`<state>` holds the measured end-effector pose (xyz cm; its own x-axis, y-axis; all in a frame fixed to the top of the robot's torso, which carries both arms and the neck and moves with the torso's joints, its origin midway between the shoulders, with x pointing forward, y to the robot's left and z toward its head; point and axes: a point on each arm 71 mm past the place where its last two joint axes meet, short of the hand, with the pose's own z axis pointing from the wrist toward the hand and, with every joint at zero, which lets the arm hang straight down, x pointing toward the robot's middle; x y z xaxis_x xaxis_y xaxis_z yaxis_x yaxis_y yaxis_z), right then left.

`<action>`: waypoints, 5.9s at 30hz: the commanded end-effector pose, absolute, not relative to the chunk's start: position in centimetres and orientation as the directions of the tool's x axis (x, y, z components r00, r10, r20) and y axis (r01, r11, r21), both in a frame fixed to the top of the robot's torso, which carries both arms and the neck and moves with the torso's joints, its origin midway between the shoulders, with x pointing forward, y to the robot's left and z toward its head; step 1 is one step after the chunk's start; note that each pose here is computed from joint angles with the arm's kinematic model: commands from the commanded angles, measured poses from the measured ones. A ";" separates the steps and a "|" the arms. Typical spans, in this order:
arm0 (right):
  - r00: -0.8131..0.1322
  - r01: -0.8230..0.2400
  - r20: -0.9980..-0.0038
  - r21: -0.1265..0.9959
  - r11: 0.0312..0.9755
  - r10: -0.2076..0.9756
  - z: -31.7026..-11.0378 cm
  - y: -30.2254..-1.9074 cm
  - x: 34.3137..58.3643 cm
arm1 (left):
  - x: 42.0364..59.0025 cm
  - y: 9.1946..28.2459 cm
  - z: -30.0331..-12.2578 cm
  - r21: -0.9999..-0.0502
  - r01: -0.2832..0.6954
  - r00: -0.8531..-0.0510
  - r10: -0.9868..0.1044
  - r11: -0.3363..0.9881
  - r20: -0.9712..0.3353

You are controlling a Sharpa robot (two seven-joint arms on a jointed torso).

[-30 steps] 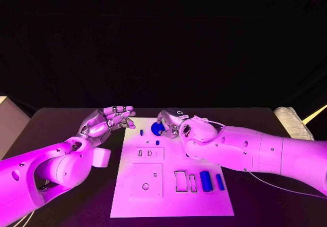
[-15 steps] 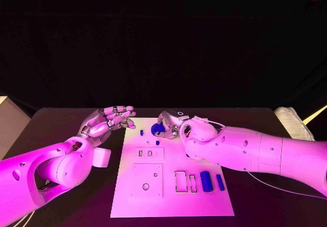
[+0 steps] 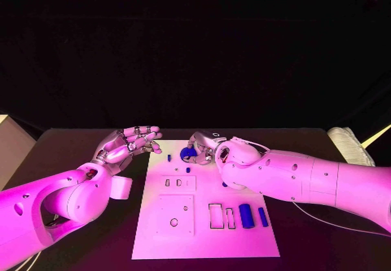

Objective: Assemble the parts on the task board

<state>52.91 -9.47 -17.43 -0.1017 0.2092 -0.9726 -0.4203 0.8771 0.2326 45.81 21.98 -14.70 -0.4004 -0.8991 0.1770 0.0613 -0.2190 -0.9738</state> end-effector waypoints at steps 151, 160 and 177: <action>-0.049 -0.249 -0.912 0.405 0.880 0.406 -17.9 -28.5 52.2 | 46.3 22.8 -14.9 -0.976 0.061 -0.400 -0.901 -0.211 0.169; -0.077 -0.237 -0.886 0.461 0.855 0.457 -16.6 -24.8 51.0 | 46.4 22.9 -15.0 -0.976 0.061 -0.397 -0.902 -0.209 0.168; -0.241 -0.362 -0.832 0.554 0.750 0.499 -18.2 -13.8 47.1 | 46.9 22.6 -15.3 -0.977 0.056 -0.395 -0.903 -0.206 0.168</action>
<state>47.32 -14.25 -18.04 -0.2462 0.4992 -0.8308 -0.3617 0.7479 0.5566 46.90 22.87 -15.34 -0.3808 -0.9097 0.1657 0.0537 -0.2006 -0.9782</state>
